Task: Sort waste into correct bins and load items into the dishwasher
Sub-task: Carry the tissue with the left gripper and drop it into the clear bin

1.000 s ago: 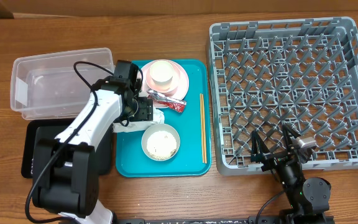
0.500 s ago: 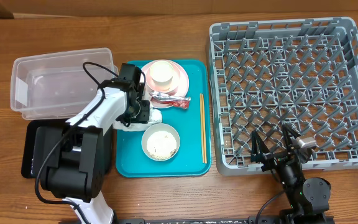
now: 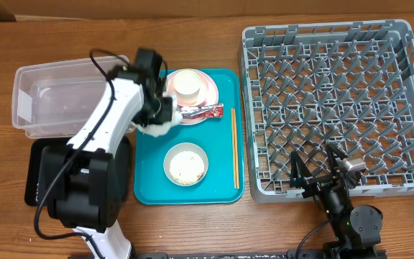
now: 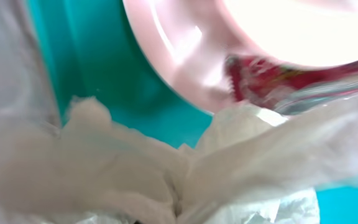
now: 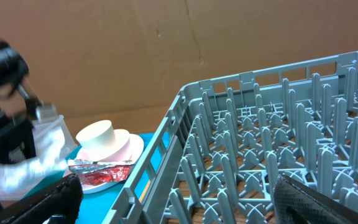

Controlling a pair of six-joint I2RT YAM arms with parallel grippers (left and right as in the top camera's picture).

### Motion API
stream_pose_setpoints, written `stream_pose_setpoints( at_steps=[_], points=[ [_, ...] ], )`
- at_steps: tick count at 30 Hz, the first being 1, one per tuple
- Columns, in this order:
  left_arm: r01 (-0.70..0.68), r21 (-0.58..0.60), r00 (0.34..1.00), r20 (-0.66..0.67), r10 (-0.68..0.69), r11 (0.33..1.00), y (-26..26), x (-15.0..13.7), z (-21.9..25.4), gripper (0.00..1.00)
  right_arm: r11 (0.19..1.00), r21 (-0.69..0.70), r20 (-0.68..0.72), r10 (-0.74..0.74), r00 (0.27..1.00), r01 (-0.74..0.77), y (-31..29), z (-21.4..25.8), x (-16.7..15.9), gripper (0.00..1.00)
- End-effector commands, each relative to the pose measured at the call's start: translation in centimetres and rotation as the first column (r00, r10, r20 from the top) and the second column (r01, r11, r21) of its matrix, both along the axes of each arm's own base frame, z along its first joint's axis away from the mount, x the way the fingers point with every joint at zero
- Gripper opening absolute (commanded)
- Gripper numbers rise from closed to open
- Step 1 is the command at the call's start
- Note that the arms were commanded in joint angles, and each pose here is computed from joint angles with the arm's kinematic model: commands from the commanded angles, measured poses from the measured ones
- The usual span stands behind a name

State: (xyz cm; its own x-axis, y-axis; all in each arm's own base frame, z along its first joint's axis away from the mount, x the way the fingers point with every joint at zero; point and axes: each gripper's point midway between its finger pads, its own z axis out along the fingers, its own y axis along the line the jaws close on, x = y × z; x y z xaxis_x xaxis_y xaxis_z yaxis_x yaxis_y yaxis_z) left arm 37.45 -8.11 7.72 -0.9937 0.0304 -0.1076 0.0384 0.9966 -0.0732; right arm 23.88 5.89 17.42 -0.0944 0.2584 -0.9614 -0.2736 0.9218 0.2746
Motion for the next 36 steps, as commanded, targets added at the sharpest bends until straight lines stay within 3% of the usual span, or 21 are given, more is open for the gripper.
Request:
stream_pose_setpoints(
  at_steps=[1, 5, 10, 20, 31, 32, 33, 35, 36],
  points=[
    [-0.017, 0.007, 0.989, 0.145, 0.016, 1.000, 0.3, 2.4, 6.0, 0.04, 1.000, 0.002, 0.006, -0.010, 1.000, 0.010, -0.2, -0.1, 0.0, 1.00],
    [-0.109, 0.147, 0.960, 0.272, 0.066, 0.983, 3.6, 4.6, 9.8, 0.04, 1.000, 0.002, 0.006, -0.010, 1.000, 0.010, -0.2, -0.1, 0.0, 1.00],
    [-0.282, 0.292, 0.911, 0.381, 0.159, 0.914, 8.9, 6.1, 11.4, 0.04, 1.000, 0.002, 0.006, -0.010, 1.000, 0.010, -0.2, -0.1, 0.0, 1.00],
    [-0.448, 0.285, 0.865, 0.376, 0.331, 0.847, 16.4, 6.6, 9.1, 0.04, 1.000, 0.002, 0.006, -0.010, 1.000, 0.010, -0.2, -0.1, 0.0, 1.00],
    [-0.456, 0.234, 0.887, 0.197, 0.418, 0.859, 18.7, 6.0, 2.0, 0.06, 1.000, 0.002, 0.006, -0.010, 1.000, 0.010, -0.2, -0.1, 0.0, 1.00],
    [-0.454, 0.240, 0.889, 0.179, 0.420, 0.858, 18.8, 5.9, 1.4, 0.08, 1.000, 0.002, 0.006, -0.010, 1.000, 0.010, -0.2, -0.1, 0.0, 1.00],
    [-0.453, 0.243, 0.891, 0.169, 0.422, 0.858, 18.9, 5.8, 1.0, 0.20, 1.000, 0.002, 0.006, -0.010, 1.000, 0.010, -0.2, -0.1, 0.0, 1.00],
    [-0.451, 0.247, 0.892, 0.157, 0.424, 0.858, 18.9, 5.7, 0.5, 0.66, 1.000, 0.002, 0.006, -0.010, 1.000, 0.010, -0.2, -0.1, 0.0, 1.00],
    [-0.451, 0.247, 0.892, 0.156, 0.424, 0.858, 18.9, 5.7, 0.5, 0.74, 1.000, 0.002, 0.006, -0.010, 1.000, 0.010, -0.2, -0.1, 0.0, 1.00]
  ],
)
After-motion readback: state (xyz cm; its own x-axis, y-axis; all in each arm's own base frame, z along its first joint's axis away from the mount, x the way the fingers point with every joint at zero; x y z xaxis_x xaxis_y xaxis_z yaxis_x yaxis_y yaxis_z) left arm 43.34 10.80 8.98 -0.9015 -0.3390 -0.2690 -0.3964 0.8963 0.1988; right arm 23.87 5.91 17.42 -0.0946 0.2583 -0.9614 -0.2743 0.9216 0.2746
